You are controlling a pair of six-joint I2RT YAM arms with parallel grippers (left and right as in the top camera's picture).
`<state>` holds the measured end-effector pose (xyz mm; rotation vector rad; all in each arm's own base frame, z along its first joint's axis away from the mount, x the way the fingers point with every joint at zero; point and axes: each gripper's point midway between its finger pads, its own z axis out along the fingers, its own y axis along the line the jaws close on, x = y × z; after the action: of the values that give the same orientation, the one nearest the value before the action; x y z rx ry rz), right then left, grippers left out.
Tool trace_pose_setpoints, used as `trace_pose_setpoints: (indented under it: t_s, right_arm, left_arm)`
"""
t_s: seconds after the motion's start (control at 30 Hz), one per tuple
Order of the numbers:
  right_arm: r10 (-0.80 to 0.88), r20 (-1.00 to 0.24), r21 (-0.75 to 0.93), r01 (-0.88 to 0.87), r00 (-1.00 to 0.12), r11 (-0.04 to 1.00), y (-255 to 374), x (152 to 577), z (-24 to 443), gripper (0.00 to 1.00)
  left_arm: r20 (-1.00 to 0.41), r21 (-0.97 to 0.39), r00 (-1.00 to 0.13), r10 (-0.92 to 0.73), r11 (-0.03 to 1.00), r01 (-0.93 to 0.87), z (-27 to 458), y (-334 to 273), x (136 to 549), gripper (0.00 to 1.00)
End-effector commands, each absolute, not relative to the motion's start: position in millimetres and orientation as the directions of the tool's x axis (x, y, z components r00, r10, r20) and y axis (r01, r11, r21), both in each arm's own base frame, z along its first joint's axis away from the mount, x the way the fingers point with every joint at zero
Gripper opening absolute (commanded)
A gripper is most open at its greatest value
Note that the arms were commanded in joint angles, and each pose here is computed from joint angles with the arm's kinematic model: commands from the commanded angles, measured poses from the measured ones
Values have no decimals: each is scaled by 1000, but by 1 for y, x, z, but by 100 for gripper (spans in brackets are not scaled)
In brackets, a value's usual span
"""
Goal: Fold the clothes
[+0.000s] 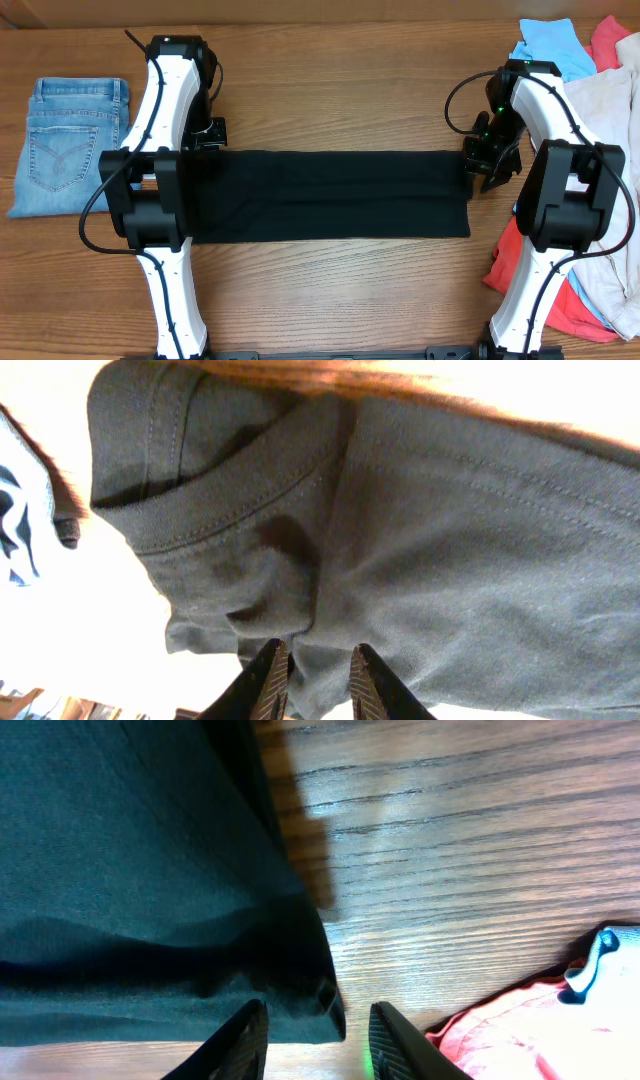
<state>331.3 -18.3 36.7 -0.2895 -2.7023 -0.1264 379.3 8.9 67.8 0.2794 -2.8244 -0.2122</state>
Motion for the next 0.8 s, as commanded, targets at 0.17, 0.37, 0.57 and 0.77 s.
trace_pose_setpoints:
  t_s: [0.17, 0.37, 0.57, 0.77]
  right_arm:
    - [175, 382, 45, 207, -907, 977, -17, 333, 49, 37]
    - [175, 382, 44, 207, -907, 977, -18, 333, 49, 37]
    - [175, 382, 45, 207, -907, 977, -17, 333, 49, 37]
    - [175, 382, 44, 207, -908, 977, -18, 333, 49, 37]
  left_arm:
    - [251, 167, -938, -240, 965, -202, 67, 9, 378, 26]
    - [277, 127, -931, -239, 969, -211, 51, 1, 374, 21]
    - [248, 95, -940, -236, 971, -218, 49, -3, 382, 16]
    - [251, 91, -939, -235, 972, -218, 49, -4, 382, 4]
